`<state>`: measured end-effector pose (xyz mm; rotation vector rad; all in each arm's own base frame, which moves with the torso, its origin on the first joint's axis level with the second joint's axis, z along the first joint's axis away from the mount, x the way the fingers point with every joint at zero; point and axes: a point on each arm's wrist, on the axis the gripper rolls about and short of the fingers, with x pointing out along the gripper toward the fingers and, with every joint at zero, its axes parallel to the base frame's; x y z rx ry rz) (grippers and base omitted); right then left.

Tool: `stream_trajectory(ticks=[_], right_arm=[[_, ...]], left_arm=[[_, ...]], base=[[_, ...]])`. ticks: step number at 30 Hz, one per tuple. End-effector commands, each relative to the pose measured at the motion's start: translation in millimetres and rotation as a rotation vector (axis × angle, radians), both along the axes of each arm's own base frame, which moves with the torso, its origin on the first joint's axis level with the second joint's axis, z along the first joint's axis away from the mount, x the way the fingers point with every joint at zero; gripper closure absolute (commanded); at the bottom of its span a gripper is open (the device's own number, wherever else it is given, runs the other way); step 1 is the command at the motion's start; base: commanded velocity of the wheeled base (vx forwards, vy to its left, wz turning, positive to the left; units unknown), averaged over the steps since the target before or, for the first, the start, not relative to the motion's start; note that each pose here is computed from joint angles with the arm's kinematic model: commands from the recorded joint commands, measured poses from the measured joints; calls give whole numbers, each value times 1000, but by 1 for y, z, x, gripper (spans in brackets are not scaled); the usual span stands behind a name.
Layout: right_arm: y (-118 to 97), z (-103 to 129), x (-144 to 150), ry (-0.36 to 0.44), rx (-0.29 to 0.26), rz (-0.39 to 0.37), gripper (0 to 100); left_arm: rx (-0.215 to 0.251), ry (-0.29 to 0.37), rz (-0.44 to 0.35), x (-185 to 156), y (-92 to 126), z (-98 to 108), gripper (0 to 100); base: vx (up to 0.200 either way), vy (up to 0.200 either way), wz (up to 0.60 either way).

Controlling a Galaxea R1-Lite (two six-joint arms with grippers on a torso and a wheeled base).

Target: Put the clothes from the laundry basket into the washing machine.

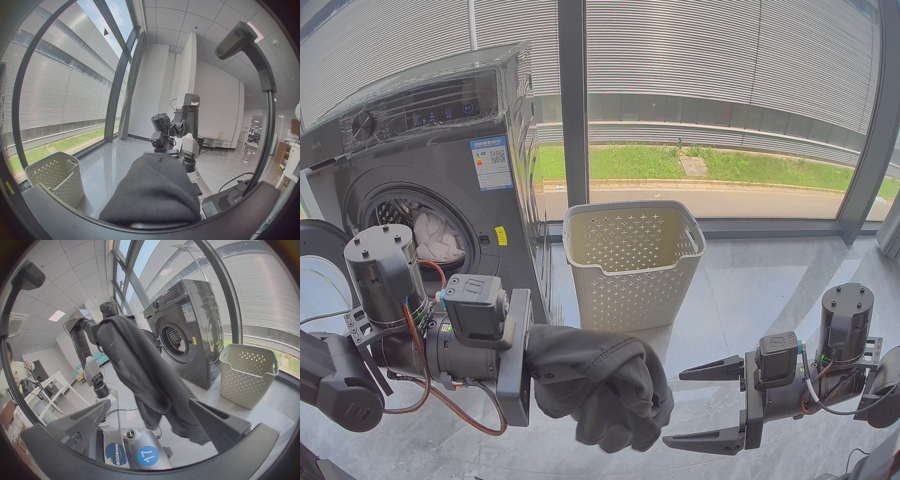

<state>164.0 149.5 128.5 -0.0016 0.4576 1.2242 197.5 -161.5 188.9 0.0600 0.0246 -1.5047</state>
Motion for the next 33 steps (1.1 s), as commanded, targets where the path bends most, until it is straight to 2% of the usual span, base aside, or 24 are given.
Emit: stream_trajectory(ticks=[1, 7, 16, 25, 28, 33], right_arm=[[8, -7, 5, 21, -20, 16, 0], [11, -15, 11, 37, -36, 2, 0], [-8, -4, 24, -22, 21, -100, 0], [-12, -9, 24, -11, 3, -132, 0], [-13, -11, 29, 1, -5, -181, 0], [-30, -8, 38, -12, 8, -269, 0]], left_arm=[[-2, -3, -4, 5, -5, 1, 100], [-8, -12, -11, 10, -10, 4, 100], [-11, -15, -13, 11, -9, 5, 100], [-27, -36, -14, 11, -10, 12, 100], [-34, -45, -17, 9, -9, 15, 100], [-36, -49, -14, 8, -8, 16, 100]], base=[[0, 0, 0], [0, 0, 0], [0, 0, 0], [0, 0, 0], [0, 0, 0], [0, 0, 0]])
